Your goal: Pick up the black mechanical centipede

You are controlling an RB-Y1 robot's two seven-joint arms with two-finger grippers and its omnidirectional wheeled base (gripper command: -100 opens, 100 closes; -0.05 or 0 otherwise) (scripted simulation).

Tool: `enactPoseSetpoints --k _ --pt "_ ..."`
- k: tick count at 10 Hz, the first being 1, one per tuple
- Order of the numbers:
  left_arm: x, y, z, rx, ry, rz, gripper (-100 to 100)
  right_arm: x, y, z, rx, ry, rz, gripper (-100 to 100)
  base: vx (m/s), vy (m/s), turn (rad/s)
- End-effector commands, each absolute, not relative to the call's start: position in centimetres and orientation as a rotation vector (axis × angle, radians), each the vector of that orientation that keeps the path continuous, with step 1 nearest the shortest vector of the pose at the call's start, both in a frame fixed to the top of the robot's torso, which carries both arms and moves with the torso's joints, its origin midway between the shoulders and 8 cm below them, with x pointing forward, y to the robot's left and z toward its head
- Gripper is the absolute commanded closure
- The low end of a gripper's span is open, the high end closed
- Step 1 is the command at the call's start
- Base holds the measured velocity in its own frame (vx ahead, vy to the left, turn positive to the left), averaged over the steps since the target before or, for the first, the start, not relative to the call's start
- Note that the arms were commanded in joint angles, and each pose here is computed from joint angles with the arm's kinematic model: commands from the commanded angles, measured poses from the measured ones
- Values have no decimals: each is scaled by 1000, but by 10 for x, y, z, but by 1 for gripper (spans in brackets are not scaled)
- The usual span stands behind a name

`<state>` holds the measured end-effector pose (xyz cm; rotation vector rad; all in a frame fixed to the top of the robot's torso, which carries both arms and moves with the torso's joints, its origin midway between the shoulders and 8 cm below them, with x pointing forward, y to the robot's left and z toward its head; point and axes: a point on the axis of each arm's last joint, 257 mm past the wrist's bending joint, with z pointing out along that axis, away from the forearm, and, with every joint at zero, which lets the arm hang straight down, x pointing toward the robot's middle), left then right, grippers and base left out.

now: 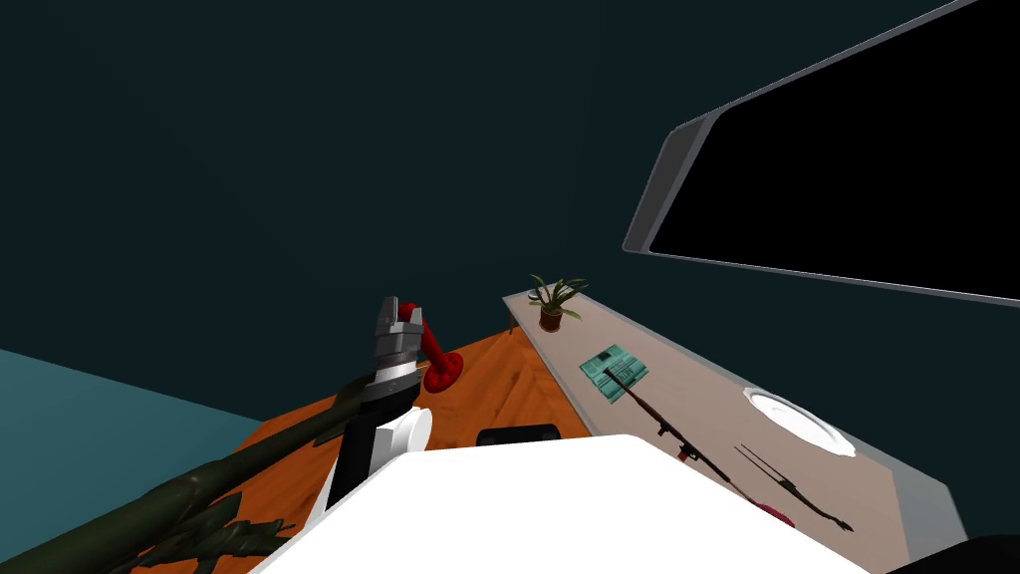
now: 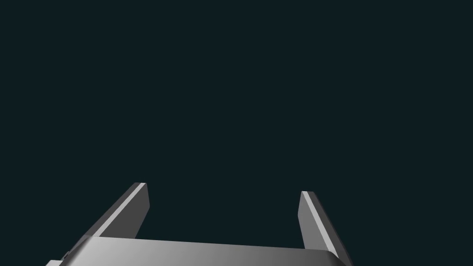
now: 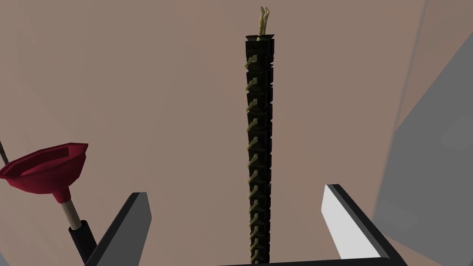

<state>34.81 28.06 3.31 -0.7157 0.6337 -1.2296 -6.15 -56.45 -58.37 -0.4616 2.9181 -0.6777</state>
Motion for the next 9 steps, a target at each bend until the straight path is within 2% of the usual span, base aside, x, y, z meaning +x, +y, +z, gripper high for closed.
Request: enactPoseSetpoints --k 1,3,4,8,9 --pt "348 281 33 -716 634 -1230 0 -59 -555 -593 -451 2923 -680 -100 -27 -83 57" --pt "348 281 33 -716 634 -1230 0 -58 -553 -594 -449 2924 -679 -100 -28 -47 33" --pt "348 281 33 -716 634 -1230 0 -58 -553 -594 -449 2924 -681 100 -3 -6 -1" --pt "348 281 33 -716 634 -1230 0 -58 -553 -594 -447 2924 -679 100 0 0 0" --pt "348 281 33 -716 634 -1230 0 -58 -553 -594 -447 2924 -679 0 0 0 0"
